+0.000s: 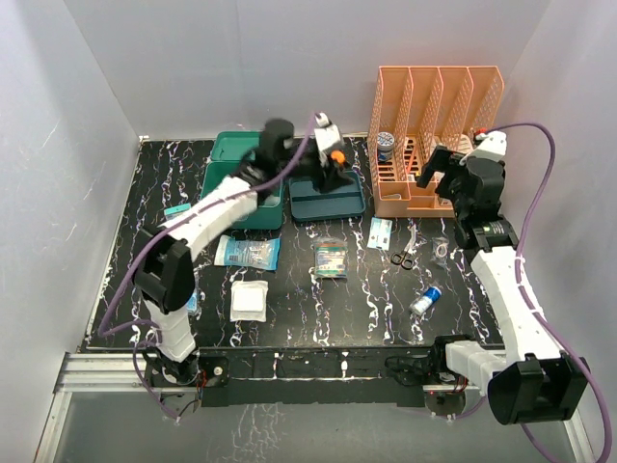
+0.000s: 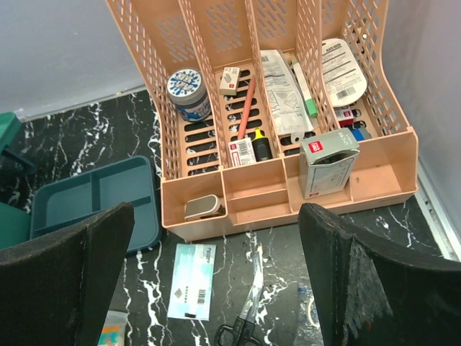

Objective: Organize the medicine kit

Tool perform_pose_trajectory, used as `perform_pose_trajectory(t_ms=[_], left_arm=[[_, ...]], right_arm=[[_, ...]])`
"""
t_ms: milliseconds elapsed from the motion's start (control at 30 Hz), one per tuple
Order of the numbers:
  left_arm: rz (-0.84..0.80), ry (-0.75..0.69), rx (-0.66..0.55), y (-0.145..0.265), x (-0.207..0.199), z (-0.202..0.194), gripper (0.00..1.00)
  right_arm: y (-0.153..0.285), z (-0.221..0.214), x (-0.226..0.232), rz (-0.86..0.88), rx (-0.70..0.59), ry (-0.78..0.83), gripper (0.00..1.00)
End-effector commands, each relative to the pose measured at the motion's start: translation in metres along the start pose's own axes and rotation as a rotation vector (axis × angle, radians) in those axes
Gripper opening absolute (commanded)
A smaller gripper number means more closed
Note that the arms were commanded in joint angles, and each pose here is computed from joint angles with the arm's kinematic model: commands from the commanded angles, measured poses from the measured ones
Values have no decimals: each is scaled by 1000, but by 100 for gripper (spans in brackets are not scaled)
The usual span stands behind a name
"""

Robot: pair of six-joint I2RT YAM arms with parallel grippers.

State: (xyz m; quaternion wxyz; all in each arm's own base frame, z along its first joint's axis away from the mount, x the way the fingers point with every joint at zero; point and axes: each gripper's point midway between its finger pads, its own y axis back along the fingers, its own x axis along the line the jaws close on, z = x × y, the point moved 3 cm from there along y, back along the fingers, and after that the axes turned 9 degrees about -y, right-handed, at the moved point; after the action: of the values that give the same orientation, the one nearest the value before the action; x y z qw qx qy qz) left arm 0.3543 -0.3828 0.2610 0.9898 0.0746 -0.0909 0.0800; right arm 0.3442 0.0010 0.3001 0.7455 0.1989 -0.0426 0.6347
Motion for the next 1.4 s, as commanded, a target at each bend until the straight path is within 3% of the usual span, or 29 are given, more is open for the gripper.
perform_pose_trajectory(t_ms=[0,233,433,933,1367], left_arm=[[-206,10,336,82,5,-32,31],[-299,-138,697,153,68,-84,24],[-353,-304,863,186,90,-106,23],[-473,-419,1074,229,93,-124,23],[-482,-390,1109,209,102,-150,23]], right_arm=[[13,31,8,44,-175,-98,98],[35,24,-5,14,-217,-153,98],[54,26,-17,-45,-236,-134,98],[75,8,-31,-79,-231,-166,98],[100,1,-43,-113,-241,-211,98]])
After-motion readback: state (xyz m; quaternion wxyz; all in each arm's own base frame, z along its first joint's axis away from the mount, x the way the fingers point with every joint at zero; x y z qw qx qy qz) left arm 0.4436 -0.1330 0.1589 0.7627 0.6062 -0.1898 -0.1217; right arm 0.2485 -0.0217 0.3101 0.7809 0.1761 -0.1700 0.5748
